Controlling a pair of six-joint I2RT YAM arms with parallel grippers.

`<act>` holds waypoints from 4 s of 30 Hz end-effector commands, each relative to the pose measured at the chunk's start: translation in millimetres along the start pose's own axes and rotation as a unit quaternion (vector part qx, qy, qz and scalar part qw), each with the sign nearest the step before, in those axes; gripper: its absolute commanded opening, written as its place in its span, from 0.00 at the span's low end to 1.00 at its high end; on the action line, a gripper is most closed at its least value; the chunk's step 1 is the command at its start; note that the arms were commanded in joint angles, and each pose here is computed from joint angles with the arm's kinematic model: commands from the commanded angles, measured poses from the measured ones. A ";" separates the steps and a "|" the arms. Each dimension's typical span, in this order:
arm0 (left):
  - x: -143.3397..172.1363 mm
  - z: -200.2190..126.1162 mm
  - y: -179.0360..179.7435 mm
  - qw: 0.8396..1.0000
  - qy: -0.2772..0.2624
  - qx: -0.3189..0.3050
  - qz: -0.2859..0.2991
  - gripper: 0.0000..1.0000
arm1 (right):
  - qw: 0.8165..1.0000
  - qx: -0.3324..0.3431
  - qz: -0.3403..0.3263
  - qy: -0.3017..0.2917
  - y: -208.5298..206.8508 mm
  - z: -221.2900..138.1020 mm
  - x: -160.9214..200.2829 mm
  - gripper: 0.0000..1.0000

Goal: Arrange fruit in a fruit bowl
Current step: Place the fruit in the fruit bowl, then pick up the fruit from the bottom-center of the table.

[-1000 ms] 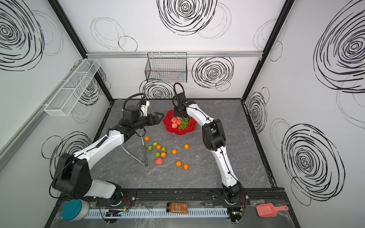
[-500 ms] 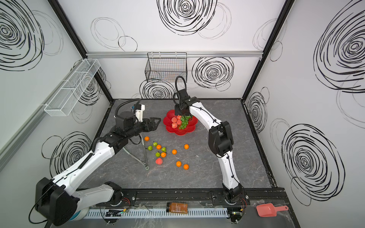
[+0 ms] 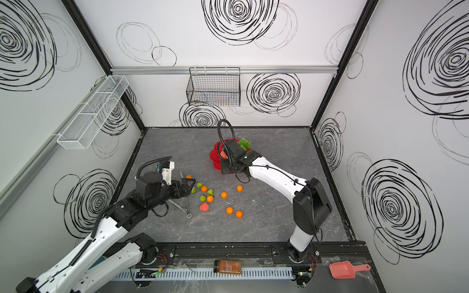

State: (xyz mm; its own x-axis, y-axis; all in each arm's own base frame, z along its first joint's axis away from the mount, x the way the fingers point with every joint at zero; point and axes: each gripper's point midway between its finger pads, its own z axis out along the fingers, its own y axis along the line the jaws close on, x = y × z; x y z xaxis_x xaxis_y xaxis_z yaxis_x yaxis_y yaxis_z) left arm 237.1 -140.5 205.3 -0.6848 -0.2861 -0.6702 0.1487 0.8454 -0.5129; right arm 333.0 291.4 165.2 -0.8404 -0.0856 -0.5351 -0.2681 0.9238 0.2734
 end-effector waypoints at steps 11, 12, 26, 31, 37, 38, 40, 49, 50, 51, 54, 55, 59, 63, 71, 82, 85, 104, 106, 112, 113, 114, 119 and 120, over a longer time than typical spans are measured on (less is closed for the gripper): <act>48.0 -34.5 10.3 0.998 0.053 -0.024 -0.026 0.96 | 0.996 -0.050 0.073 -0.010 47.2 -16.0 72.4 0.56; 49.3 -35.2 11.3 0.998 0.057 -0.027 -0.027 0.96 | 0.996 -0.050 0.074 -0.007 51.6 -15.8 78.1 0.56; 48.5 -44.4 21.3 0.995 0.045 -0.024 -0.091 0.96 | 0.995 -0.045 0.080 0.038 90.3 14.9 129.8 0.67; 48.6 -41.1 31.3 0.994 0.043 -0.025 -0.098 0.96 | 0.994 -0.053 0.076 0.065 100.5 31.4 144.0 0.68; 42.8 -37.6 36.6 0.993 0.043 -0.014 -0.112 0.96 | 0.992 -0.069 0.066 0.083 119.2 42.6 153.2 0.70; 42.3 -37.4 37.2 0.993 0.044 -0.015 -0.110 0.96 | 0.992 -0.069 0.063 0.086 120.8 44.3 154.2 0.70; 40.5 -37.8 36.9 0.993 0.041 -0.016 -0.107 0.96 | 0.992 -0.062 0.059 0.093 120.1 48.9 157.3 0.70; 35.3 -37.6 33.6 0.995 0.032 -0.009 -0.097 0.96 | 0.992 -0.039 0.047 0.110 116.2 63.6 166.0 0.69; 34.7 -37.6 33.2 0.995 0.032 -0.009 -0.095 0.96 | 0.992 -0.037 0.046 0.112 116.0 65.1 166.7 0.69; 35.1 -37.3 32.9 0.995 0.033 -0.008 -0.095 0.96 | 0.992 -0.036 0.044 0.113 116.4 65.8 166.8 0.69; 35.7 -37.9 32.7 0.995 0.034 -0.007 -0.094 0.96 | 0.992 -0.034 0.042 0.116 116.9 69.7 168.6 0.68; 35.2 -38.3 32.4 0.995 0.032 -0.007 -0.093 0.96 | 0.992 -0.033 0.041 0.117 117.1 71.0 168.8 0.68; 36.8 -37.5 32.9 0.995 0.034 -0.006 -0.094 0.96 | 0.992 -0.019 0.037 0.118 113.6 77.3 168.8 0.66; 36.0 -37.6 31.2 0.995 0.035 -0.003 -0.094 0.96 | 0.992 -0.006 0.032 0.121 110.2 81.9 168.8 0.66; 37.6 -36.4 30.9 0.995 0.037 0.000 -0.094 0.96 | 0.992 0.008 0.031 0.122 102.9 90.0 164.8 0.64; 37.7 -36.9 29.6 0.995 0.039 0.003 -0.093 0.96 | 0.990 0.018 0.023 0.136 97.3 97.4 172.8 0.60; 38.8 -35.6 30.1 0.995 0.040 0.004 -0.093 0.96 | 0.990 0.019 0.023 0.137 96.1 98.5 174.0 0.59; 37.1 -27.6 22.0 0.994 0.040 0.031 -0.094 0.96 | 0.992 0.005 0.032 0.124 93.4 76.1 170.1 0.50; 36.3 -26.8 21.7 0.995 0.041 0.030 -0.090 0.96 | 0.993 -0.001 0.035 0.117 95.2 69.6 166.2 0.49; 37.4 -22.5 22.0 0.995 0.046 0.031 -0.089 0.96 | 0.994 -0.024 0.046 0.096 95.6 51.2 158.6 0.49; 37.0 -21.6 21.7 0.994 0.045 0.032 -0.089 0.96 | 0.994 -0.024 0.048 0.092 93.6 48.1 157.4 0.48; 35.9 -20.6 20.7 0.994 0.044 0.035 -0.089 0.96 | 0.995 -0.026 0.051 0.086 93.1 43.9 155.2 0.48; 28.9 -13.1 12.5 0.994 0.044 0.049 -0.083 0.96 | 0.996 -0.039 0.067 0.053 86.6 22.7 138.1 0.47; 27.4 -11.5 10.7 0.995 0.045 0.050 -0.080 0.96 | 0.995 -0.039 0.072 0.047 83.2 18.5 133.3 0.48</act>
State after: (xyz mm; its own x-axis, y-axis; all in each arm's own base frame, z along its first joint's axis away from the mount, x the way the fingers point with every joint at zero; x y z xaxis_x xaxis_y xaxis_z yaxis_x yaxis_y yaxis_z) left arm 202.2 -125.5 174.0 -0.7864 -0.3839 -0.4840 0.0331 0.7561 -0.6536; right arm 194.9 373.8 84.0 -0.9289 -0.0633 -0.3648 -0.2126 0.8978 0.3856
